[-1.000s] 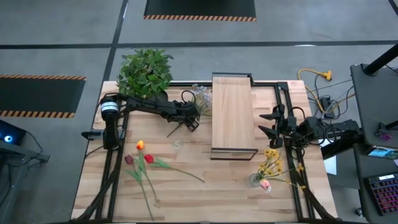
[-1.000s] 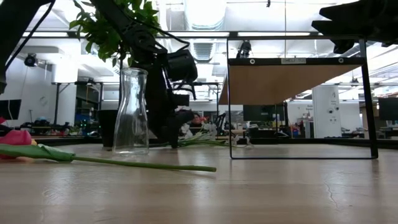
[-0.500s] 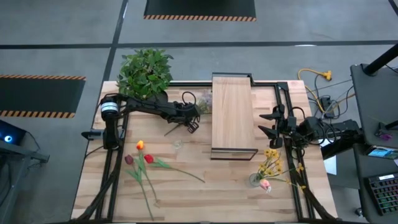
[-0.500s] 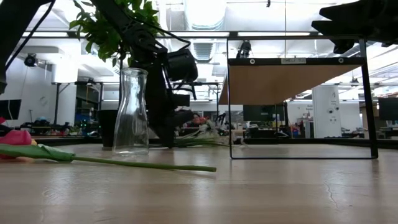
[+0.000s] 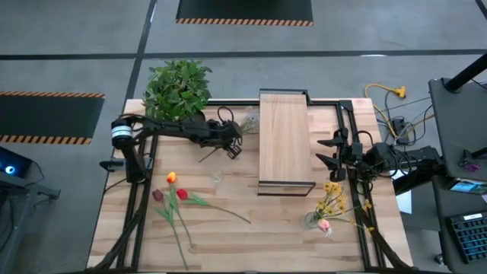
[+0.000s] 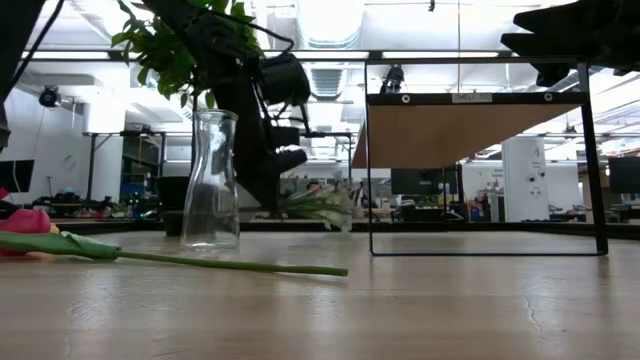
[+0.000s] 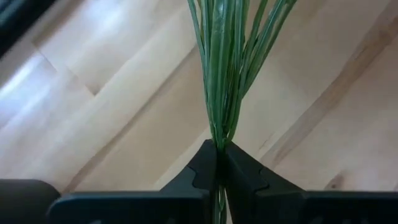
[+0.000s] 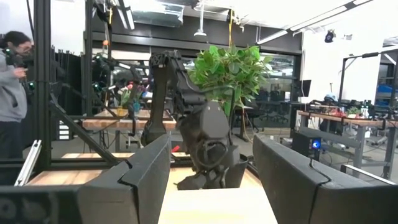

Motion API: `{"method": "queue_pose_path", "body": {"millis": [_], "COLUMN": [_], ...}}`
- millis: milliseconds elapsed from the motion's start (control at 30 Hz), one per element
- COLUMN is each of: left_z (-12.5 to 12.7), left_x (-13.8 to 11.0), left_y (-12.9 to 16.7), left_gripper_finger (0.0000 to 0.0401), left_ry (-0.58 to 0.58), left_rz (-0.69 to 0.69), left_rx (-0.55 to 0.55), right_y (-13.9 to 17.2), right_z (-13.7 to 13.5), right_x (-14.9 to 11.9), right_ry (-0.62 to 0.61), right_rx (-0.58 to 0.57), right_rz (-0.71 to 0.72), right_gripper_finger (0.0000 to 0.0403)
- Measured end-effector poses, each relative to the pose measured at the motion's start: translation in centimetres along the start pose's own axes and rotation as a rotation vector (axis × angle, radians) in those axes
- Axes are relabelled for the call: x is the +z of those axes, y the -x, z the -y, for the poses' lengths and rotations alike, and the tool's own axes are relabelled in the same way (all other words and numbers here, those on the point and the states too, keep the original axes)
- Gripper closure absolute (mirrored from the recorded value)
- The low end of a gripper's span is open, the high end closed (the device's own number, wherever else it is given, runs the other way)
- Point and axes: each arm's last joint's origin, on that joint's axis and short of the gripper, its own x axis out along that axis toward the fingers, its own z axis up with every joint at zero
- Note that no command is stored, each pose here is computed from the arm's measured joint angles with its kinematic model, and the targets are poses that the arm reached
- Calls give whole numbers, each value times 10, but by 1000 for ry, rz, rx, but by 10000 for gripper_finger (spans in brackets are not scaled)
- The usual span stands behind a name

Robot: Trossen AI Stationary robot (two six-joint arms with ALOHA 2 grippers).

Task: Pick and place flowers into a vace then onto a shelf
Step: Put the white flower into the left transparent glass vase

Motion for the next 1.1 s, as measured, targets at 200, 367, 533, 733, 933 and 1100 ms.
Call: {"method": "queue_pose_path", "body": {"millis": [200,367,533,733,933,1100], "left_z": [-6,-13,-20,-31,-41,-45], "left_x": [2,1,-9,-24,-34,-41], "left_y": [20,41,61,83,115,140], "left_gripper_finger": [400,400,401,401,401,401], "left_ry": [6,38,40,43,64,64], "left_rz": [39,82,72,87,189,331], "left_rx": [6,-2,-7,-24,-90,-176], "right_y": [0,0,0,0,0,0], "right_z": [0,0,0,0,0,0], "right_x": [0,0,0,0,0,0], "right_ry": [0,0,-1,0,0,-1], "right_rx": [0,0,0,0,0,0], "right_rz": [0,0,1,1,1,1], "right_gripper_finger": [184,184,184,184,184,184]}}
